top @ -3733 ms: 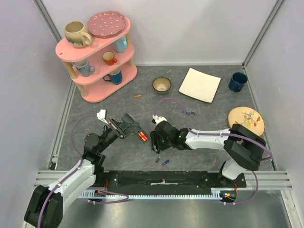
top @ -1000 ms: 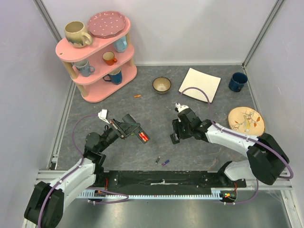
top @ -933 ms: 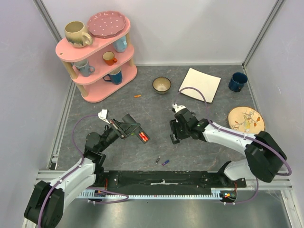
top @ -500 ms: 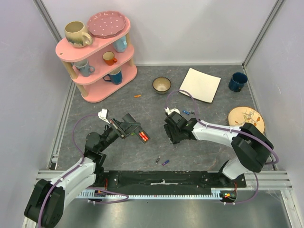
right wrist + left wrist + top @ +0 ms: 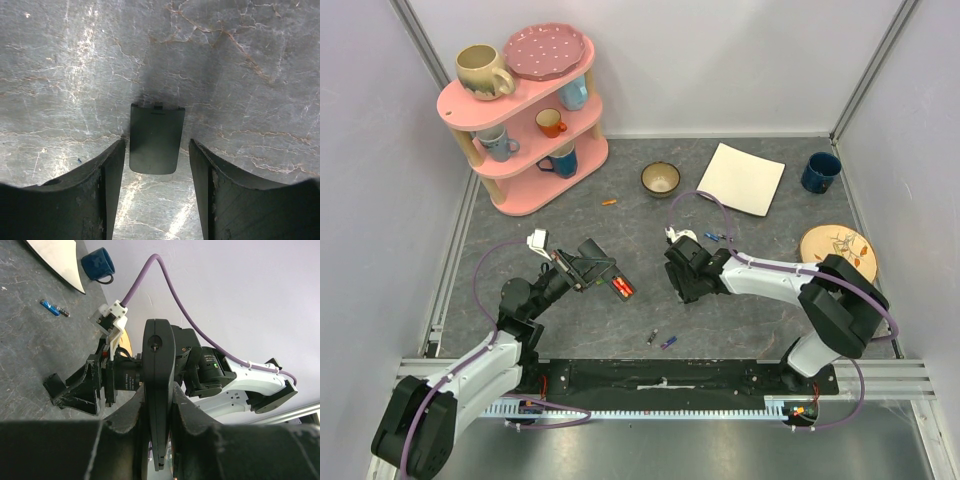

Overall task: Load the batteries into the remote control
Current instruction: Pick up the battery cover at the center of the board.

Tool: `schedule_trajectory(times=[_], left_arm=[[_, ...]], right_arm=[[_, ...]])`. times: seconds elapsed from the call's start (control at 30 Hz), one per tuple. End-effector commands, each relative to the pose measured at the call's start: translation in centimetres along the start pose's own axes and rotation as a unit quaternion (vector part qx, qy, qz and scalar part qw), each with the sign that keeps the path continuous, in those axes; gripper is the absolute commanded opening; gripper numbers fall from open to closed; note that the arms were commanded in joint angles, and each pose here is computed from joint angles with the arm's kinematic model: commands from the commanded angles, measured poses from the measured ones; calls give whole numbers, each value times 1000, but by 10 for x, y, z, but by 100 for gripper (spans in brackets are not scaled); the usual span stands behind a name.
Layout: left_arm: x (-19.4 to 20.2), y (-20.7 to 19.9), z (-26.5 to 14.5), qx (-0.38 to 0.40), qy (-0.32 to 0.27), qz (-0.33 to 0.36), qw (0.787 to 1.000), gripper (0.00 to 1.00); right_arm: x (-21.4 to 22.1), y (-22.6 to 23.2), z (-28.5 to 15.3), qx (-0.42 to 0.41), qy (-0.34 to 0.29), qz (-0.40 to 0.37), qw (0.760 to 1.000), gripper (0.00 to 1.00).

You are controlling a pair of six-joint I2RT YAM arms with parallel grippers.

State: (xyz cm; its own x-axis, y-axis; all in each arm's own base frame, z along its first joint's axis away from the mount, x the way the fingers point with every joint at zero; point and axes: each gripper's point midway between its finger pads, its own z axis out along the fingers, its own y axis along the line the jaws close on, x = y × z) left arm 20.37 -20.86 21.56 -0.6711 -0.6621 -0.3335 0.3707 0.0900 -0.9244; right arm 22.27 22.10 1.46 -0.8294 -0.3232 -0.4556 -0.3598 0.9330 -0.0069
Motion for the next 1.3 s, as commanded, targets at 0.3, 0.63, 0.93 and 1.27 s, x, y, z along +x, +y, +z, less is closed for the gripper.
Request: schedule_trajectory(times=[0.3,0.63,0.93,1.27], left_arm=[[5,1,-8,13,2,10,1000,2],[6,1,-5,10,9,13,1000,2],[4,-4,12,16,21,14,1000,2],[5,-5,46,28,27,9,999,2]], right_arm=[[20,-3,13,5,23,-3,1000,52],[31,-6,11,2,26,1,1000,28],[-8,-3,-37,-19,-34,13,999,20],[-40,-6,-110,-42,-81,-3,996,20]])
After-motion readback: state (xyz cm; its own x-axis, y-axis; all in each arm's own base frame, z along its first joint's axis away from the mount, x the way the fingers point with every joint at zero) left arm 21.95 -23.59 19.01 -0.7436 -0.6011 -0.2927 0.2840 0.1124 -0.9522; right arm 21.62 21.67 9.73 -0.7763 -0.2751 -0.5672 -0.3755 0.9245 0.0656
